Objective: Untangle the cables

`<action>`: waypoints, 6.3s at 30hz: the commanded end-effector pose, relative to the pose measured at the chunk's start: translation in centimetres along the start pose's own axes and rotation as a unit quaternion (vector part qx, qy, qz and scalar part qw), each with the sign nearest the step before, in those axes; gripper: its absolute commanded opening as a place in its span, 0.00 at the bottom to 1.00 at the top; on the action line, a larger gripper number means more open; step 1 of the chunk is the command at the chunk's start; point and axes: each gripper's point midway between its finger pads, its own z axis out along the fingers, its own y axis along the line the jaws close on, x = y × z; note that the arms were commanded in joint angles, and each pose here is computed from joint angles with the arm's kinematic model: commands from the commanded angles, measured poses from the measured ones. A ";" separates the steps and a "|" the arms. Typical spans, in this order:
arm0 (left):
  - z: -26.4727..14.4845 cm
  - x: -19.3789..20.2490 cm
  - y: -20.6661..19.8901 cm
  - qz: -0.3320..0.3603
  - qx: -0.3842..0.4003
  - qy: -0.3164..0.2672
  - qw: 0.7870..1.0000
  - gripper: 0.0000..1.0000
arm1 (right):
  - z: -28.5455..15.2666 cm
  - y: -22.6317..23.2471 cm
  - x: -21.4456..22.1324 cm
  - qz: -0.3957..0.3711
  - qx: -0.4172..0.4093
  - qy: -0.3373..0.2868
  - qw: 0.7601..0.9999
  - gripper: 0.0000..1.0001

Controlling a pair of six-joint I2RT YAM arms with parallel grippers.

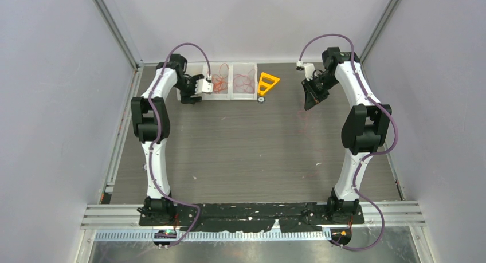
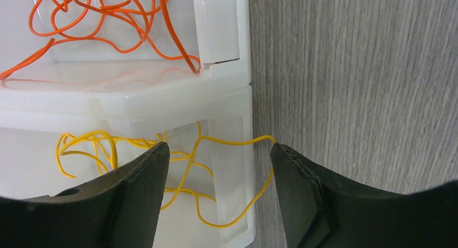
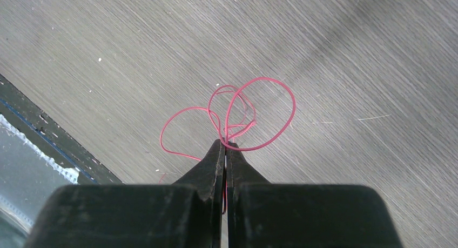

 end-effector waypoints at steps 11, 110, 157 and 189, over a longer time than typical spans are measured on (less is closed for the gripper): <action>-3.0 -2.0 1.5 0.014 -0.043 -0.032 0.998 0.79 | -0.5 0.1 -0.6 -0.006 0.002 -0.005 1.000 0.05; -8.8 -4.4 5.8 -0.001 -0.156 -0.012 0.988 0.78 | -4.2 4.0 -5.7 -0.063 -0.044 -0.111 0.991 0.06; -16.6 -36.3 -11.4 -0.161 0.041 -0.494 0.854 0.20 | -13.5 28.1 -14.0 -0.272 -0.169 -0.321 0.891 0.05; -11.6 -24.5 -18.1 -0.287 0.065 -0.340 0.893 0.00 | -18.2 26.7 -15.8 -0.225 -0.137 -0.393 0.881 0.07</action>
